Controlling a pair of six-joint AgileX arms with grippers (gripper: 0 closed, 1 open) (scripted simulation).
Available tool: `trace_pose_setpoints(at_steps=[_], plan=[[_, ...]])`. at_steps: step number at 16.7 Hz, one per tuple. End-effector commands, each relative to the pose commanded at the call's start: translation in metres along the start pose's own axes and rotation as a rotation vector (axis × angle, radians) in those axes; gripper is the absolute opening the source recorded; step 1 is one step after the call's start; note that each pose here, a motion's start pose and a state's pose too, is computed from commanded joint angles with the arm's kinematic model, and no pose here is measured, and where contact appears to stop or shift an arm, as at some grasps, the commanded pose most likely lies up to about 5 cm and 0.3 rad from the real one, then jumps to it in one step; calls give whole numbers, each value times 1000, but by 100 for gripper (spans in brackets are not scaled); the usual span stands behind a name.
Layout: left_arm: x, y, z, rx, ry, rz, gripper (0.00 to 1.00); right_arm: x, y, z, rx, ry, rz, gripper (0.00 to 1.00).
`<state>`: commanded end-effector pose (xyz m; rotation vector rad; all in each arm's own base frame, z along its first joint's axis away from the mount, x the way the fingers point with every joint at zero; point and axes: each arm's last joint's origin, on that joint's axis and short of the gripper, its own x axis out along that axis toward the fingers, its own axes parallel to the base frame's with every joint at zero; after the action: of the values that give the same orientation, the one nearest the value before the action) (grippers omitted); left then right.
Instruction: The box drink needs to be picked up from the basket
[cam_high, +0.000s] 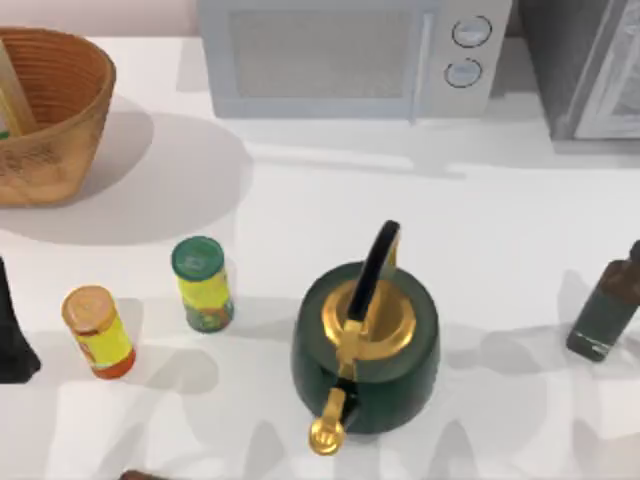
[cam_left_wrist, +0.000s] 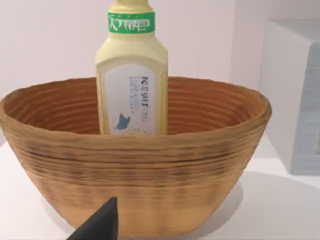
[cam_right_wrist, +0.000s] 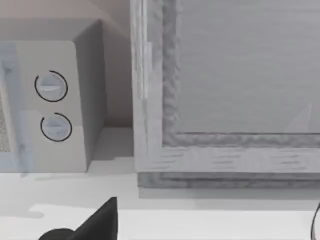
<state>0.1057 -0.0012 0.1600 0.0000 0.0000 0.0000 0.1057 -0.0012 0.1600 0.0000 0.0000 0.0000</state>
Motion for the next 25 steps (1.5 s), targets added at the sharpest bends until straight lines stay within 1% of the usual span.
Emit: trace_pose_setpoints(at_steps=[5,8,11,15,18,21,25], plan=[[3,1,4,-3,9,2,100,0,0,0,0,0,0,100],[12,2,17,-4,16,3,100,0,0,0,0,0,0,100],[31,5,35,-4,20,1,100,0,0,0,0,0,0,100],[73,12,54,-3,10,-6,100,0,0,0,0,0,0,100],[112,19,57,-4,0,-10,100,0,0,0,0,0,0,100],[151,29,47,-4,-3,-12,100,0,0,0,0,0,0,100],[195,43,19,-4,-1,-12,100,0,0,0,0,0,0,100]])
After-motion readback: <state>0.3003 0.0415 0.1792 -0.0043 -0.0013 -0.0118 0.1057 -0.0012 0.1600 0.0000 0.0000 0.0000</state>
